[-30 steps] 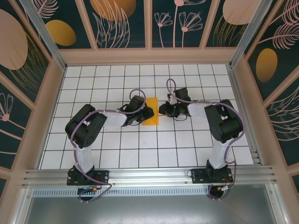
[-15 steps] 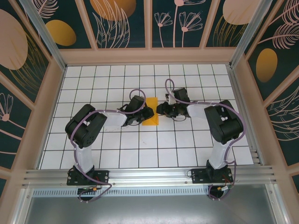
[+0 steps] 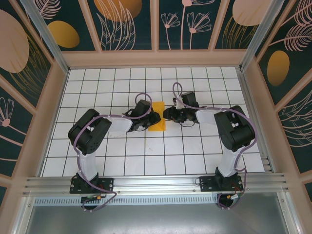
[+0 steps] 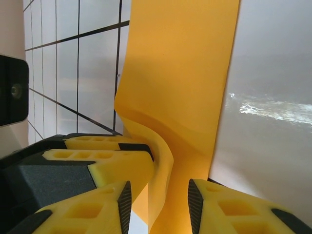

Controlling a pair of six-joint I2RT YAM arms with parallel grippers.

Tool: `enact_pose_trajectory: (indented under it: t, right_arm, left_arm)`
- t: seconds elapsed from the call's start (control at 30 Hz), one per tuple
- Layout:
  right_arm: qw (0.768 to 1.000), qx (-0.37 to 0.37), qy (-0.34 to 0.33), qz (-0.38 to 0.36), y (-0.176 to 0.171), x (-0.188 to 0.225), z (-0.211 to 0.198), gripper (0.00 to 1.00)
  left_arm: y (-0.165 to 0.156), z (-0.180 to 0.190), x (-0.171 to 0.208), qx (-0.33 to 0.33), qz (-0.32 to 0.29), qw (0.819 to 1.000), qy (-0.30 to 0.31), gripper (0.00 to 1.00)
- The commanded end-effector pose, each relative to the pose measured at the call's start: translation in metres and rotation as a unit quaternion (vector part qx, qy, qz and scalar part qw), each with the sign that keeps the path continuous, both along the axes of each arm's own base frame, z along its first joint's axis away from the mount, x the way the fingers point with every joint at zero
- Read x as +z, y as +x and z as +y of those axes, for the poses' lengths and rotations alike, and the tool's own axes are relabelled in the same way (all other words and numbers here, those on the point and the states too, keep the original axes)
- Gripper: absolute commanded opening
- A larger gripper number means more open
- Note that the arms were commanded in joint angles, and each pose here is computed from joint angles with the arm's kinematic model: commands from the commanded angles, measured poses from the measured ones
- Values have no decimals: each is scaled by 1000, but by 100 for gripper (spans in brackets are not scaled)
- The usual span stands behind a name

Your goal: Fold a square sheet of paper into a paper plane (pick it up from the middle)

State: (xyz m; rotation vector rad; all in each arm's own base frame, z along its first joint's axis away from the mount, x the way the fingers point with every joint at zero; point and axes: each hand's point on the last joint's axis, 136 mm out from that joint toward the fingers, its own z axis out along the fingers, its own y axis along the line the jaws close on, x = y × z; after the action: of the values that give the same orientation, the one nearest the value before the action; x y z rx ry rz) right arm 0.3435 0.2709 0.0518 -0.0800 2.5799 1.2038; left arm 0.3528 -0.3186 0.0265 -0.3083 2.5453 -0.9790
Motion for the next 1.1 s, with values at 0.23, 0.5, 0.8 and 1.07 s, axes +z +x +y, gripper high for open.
enact_pose_trajectory:
  t: [0.23, 0.5, 0.8, 1.07]
  right_arm:
    - [1000, 15, -5, -10, 5, -1, 6, 15]
    - [999, 9, -30, -14, 13, -9, 3, 5]
    - [999, 6, -45, -20, 21, -16, 1, 2]
    - [999, 5, -51, -18, 22, -21, 0, 1]
  left_arm:
    - [1, -3, 12, 0, -10, 1000, -11, 22]
    - [1, -5, 20, -5, -15, 1000, -20, 22]
    - [0, -11, 43, -22, -37, 998, -44, 27]
    - [-8, -19, 47, -45, -32, 996, -66, 27]
